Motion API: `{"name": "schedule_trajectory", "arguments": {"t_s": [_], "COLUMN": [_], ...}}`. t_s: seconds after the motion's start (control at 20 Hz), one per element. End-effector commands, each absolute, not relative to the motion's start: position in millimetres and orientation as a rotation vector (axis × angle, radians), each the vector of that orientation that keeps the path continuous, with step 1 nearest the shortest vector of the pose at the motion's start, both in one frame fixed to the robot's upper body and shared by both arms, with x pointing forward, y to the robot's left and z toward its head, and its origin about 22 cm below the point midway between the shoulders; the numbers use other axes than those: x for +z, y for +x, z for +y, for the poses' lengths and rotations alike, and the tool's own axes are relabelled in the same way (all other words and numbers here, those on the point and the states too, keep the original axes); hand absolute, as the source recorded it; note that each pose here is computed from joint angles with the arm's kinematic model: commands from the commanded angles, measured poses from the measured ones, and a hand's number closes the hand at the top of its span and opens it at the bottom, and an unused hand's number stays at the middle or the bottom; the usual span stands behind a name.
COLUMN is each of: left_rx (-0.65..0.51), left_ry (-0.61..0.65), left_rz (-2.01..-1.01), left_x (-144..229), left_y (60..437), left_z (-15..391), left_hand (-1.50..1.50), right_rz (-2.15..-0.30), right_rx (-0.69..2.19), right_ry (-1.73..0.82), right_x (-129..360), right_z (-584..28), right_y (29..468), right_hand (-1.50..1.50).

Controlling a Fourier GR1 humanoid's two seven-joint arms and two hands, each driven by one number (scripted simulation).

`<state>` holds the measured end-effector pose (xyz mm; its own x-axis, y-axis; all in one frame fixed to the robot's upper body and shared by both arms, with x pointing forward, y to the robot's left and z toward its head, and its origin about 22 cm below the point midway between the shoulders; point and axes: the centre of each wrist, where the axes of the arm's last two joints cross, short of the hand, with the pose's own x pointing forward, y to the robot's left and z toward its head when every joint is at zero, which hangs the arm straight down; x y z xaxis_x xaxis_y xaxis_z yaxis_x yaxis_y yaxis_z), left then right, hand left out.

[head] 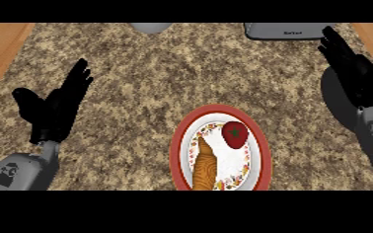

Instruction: Pick the croissant from the plate and place it in the pan

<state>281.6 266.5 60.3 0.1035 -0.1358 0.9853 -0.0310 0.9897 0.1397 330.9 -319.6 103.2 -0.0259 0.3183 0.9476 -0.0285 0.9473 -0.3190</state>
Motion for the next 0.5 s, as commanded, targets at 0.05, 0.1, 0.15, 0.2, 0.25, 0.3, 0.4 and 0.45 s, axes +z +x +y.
{"name": "schedule_trajectory", "arguments": {"t_s": [0.05, 0.1, 0.15, 0.2, 0.25, 0.3, 0.4, 0.45], "left_rx": [-0.076, -0.079, -0.081, -0.072, -0.073, -0.054, -0.033, -0.001], "left_ry": [0.186, 0.193, 0.221, 0.250, 0.237, 0.189, 0.232, 0.240], "left_rz": [-1.526, -1.556, -1.587, -1.619, -1.649, -1.595, -1.589, -1.595], "left_x": [61.1, 66.4, 69.9, 73.7, 79.5, 63.5, 49.4, 60.1], "left_y": [290.1, 287.0, 292.5, 291.7, 294.1, 288.2, 275.1, 283.3], "left_z": [259.5, 273.9, 268.1, 281.4, 273.9, 272.6, 275.1, 283.2], "left_hand": [0.00, 0.00, 0.00, 0.00, 0.00, 0.00, 0.00, 0.00], "right_rz": [-1.626, -1.638, -1.637, -1.654, -1.653, -1.639, -1.843, -1.833], "right_rx": [0.281, 0.268, 0.291, 0.290, 0.301, 0.303, 0.234, 0.228], "right_ry": [0.088, 0.228, 0.383, 0.515, 0.664, 0.571, 0.206, 0.146], "right_x": [53.5, 36.9, 29.9, 20.7, 15.9, -22.0, -23.9, -40.4], "right_z": [-275.1, -251.9, -226.2, -209.4, -179.9, -181.3, -216.4, -234.5], "right_y": [312.7, 306.1, 302.3, 290.7, 285.8, 255.9, 232.7, 213.3], "right_hand": [1.50, 1.50, 1.50, 1.50, 1.50, 1.50, -1.50, -1.50]}}
